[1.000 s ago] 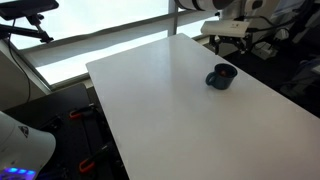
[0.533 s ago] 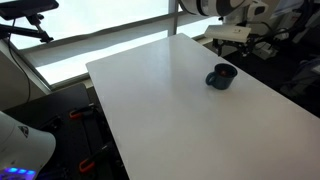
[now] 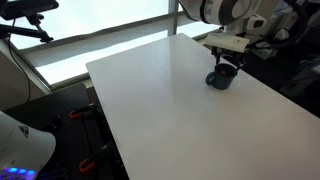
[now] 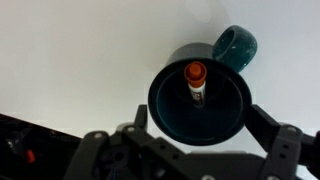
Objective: Take the marker out of the mug and put it on the tabletop.
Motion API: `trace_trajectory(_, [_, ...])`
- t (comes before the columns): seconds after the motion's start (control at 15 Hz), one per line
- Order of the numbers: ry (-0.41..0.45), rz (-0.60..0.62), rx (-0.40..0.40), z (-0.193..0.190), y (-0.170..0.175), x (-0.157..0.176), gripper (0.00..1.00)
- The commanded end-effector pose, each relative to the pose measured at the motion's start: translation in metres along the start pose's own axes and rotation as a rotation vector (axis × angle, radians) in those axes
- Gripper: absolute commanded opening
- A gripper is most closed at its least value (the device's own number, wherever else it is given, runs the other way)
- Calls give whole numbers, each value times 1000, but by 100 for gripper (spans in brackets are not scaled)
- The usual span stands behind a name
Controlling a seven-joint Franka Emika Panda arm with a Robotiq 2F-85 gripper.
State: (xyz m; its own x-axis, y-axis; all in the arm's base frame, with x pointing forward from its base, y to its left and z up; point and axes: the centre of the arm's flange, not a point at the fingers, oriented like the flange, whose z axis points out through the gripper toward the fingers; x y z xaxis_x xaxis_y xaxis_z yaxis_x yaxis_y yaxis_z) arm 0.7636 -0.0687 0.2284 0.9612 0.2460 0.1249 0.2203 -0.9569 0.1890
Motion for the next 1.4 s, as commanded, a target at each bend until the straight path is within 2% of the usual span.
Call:
trace_trajectory(0.0, [-26, 14, 24, -1, 4, 14, 94])
trace_trajectory(0.07, [-32, 15, 26, 0, 4, 14, 92])
trace_trajectory(0.13, [-37, 17, 29, 0, 5, 14, 76])
trace_trajectory(0.2, [-42, 18, 32, 0, 5, 14, 68])
trace_trajectory(0.27, [-47, 19, 34, 0, 6, 13, 65])
trace_trajectory(0.33, [-49, 19, 35, 0, 6, 13, 56])
trace_trajectory(0.4, [-52, 20, 35, 0, 6, 12, 52])
trace_trajectory(0.6, [-70, 27, 42, 3, 10, 8, 51])
trace_trajectory(0.67, [-77, 31, 44, 6, 12, 7, 58])
trace_trajectory(0.73, [-86, 36, 52, 8, 14, 4, 60])
trace_trajectory(0.8, [-96, 42, 62, 11, 15, 2, 67])
trace_trajectory(0.93, [-117, 58, 79, 17, 18, -3, 61])
trace_trajectory(1.07, [-127, 72, 93, 18, 21, -6, 37])
trace_trajectory(1.13, [-133, 78, 98, 20, 23, -8, 35])
trace_trajectory(1.33, [-145, 89, 103, 18, 29, -11, 12])
